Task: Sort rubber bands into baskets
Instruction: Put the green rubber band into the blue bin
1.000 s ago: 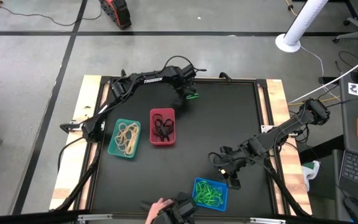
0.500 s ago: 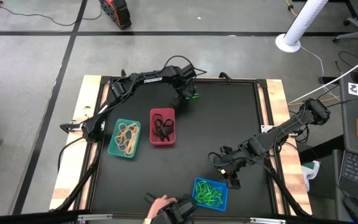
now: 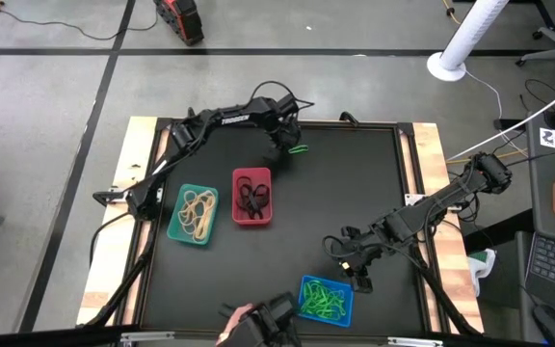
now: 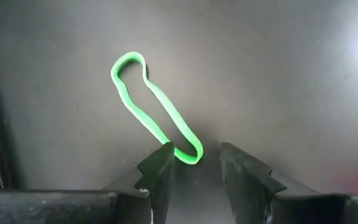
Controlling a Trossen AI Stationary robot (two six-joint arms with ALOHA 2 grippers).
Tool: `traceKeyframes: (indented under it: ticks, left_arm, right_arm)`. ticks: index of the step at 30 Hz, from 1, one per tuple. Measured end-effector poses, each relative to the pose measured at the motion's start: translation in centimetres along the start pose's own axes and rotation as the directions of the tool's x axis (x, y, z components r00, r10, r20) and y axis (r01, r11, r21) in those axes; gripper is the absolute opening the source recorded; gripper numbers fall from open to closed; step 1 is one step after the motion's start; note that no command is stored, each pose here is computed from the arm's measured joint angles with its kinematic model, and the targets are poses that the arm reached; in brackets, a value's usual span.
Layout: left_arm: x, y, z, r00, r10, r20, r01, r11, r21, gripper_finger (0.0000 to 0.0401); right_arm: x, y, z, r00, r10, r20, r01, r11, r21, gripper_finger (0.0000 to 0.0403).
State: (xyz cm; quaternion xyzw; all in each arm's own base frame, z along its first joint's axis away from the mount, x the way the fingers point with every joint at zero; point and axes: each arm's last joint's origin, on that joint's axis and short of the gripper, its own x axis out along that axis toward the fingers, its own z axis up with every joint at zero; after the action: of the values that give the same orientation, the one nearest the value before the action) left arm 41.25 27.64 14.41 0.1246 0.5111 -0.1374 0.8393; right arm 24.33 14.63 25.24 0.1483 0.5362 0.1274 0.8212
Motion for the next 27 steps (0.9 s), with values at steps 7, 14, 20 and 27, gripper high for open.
traceKeyframes:
  ticks: [7, 14, 20, 27]
  left_arm:
    - [-0.2, 0.2, -0.1, 0.999, -0.016, 0.033, 0.017, 1.000, -0.014, 0.0129]
    - [-0.2, 0.4, -0.4, 0.999, -0.021, 0.048, 0.025, 0.997, -0.073, 0.0129]
    - [-0.2, 1.3, -1.9, 0.999, -0.011, 0.045, 0.024, 0.946, -0.323, 0.0129]
    - [-0.3, 1.6, -2.1, 0.999, -0.003, 0.048, 0.017, 0.953, -0.304, 0.0129]
  right_arm:
    - [0.0, 0.0, 0.0, 1.000, 0.000, 0.000, 0.000, 1.000, 0.002, 0.0134]
    - [0.0, 0.0, 0.0, 1.000, 0.000, 0.000, 0.000, 1.000, 0.002, 0.0134]
    - [0.0, 0.0, 0.0, 1.000, 0.000, 0.000, 0.000, 1.000, 0.002, 0.0134]
    - [0.0, 0.0, 0.0, 1.000, 0.000, 0.000, 0.000, 1.000, 0.003, 0.0134]
